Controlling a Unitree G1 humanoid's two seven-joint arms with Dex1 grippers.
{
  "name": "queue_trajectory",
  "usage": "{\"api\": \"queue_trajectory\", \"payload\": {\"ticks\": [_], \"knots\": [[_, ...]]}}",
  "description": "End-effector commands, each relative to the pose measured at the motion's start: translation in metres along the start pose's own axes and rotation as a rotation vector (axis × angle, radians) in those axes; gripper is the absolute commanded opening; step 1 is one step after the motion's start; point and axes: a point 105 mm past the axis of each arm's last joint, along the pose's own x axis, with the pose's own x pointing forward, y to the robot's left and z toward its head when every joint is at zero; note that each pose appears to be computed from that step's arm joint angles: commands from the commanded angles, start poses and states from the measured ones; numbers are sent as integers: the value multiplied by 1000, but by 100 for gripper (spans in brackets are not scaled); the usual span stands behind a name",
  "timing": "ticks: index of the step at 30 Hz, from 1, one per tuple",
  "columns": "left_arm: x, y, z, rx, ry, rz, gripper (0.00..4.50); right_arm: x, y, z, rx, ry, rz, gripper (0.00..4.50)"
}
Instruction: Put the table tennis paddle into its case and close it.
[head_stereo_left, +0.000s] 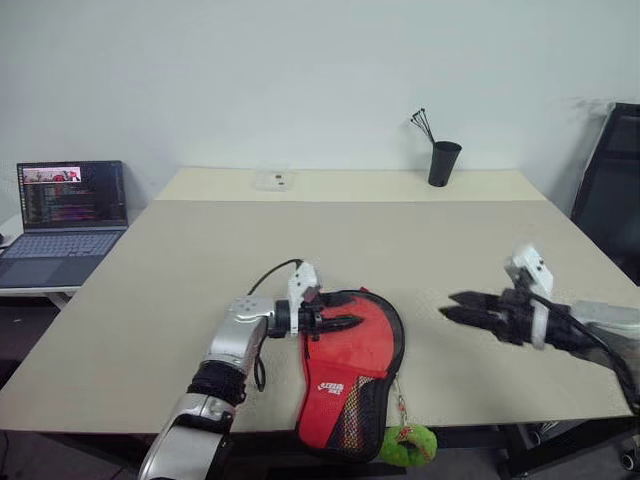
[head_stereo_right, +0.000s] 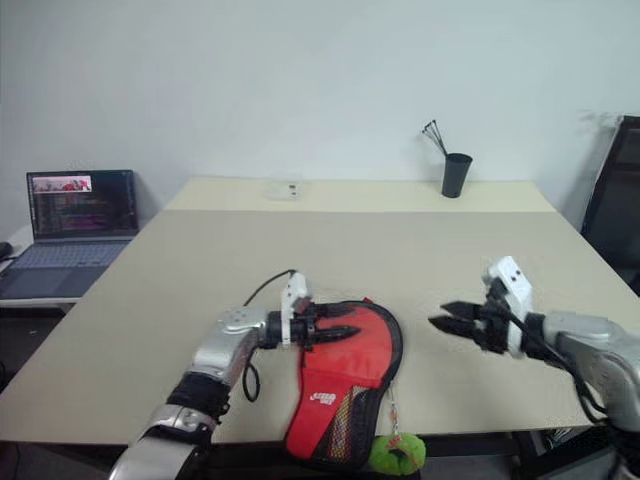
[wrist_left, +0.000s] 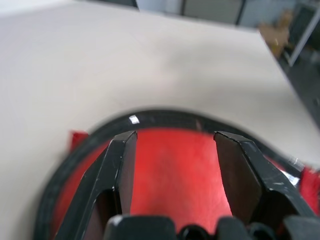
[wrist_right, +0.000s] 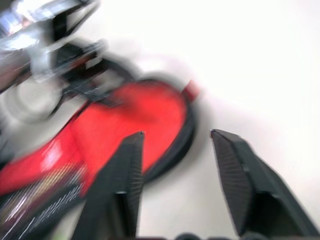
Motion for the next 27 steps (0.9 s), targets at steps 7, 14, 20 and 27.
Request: {"api": "queue_trajectory", "payload": {"ticks": [7, 14, 20, 27], "knots": [[-69, 16, 11, -5, 49, 185, 267, 66, -12, -10, 28, -59, -19, 404], [-74, 11, 7, -14, 58, 215, 267, 96, -24, -33, 83, -38, -64, 404], [-71, 9, 6, -12, 63, 217, 267, 105, -20, -52, 111, -1, -34, 404], [-69, 8, 5, -8, 63, 218, 267, 110, -9, -50, 117, -21, 16, 239]]}}
